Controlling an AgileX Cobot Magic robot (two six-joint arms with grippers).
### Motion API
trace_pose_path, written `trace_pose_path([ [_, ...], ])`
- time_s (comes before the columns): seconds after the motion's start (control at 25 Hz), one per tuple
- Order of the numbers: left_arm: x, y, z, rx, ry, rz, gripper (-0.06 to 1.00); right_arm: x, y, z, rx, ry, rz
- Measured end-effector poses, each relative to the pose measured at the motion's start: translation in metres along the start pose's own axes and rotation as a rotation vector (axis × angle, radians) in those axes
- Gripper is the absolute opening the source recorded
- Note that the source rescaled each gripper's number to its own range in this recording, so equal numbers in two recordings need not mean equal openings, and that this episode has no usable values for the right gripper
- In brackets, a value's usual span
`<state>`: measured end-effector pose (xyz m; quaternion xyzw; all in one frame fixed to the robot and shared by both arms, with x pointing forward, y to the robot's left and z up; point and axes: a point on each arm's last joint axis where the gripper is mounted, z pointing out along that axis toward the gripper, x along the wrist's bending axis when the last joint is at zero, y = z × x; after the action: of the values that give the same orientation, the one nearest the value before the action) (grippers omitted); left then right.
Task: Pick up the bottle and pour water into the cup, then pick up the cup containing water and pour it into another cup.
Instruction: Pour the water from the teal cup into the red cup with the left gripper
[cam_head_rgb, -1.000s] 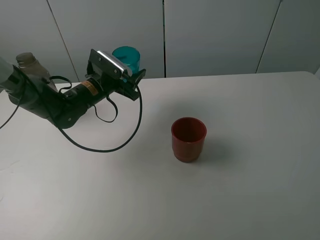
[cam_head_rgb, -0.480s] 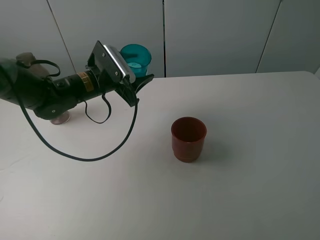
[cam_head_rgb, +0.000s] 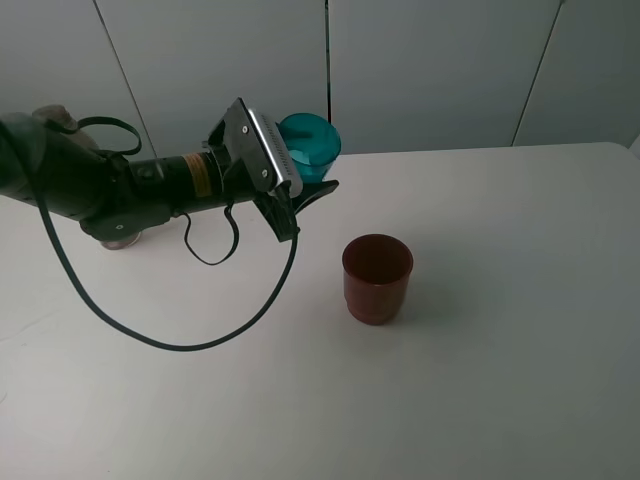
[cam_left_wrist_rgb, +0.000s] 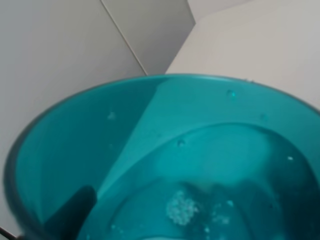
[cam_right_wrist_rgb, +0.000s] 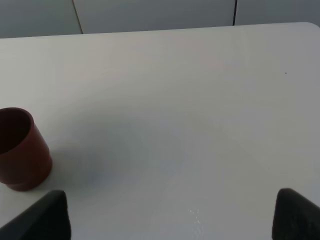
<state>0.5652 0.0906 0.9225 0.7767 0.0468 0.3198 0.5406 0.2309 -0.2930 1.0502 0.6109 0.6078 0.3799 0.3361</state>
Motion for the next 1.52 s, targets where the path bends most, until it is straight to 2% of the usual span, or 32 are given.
trace_pose_path([
  [0.32, -0.009, -0.001, 0.001, 0.062, -0.055, 0.04, 0.06, 0.0, 0.0, 0.0, 0.0, 0.0, 0.0],
  [0.64, -0.008, 0.007, -0.002, 0.073, -0.069, 0.139, 0.06, 0.0, 0.0, 0.0, 0.0, 0.0, 0.0],
  [1.04, -0.026, 0.011, 0.005, 0.121, -0.138, 0.241, 0.06, 0.0, 0.0, 0.0, 0.0, 0.0, 0.0],
  [1.52, -0.039, 0.015, 0.01, 0.142, -0.164, 0.351, 0.06, 0.0, 0.0, 0.0, 0.0, 0.0, 0.0],
])
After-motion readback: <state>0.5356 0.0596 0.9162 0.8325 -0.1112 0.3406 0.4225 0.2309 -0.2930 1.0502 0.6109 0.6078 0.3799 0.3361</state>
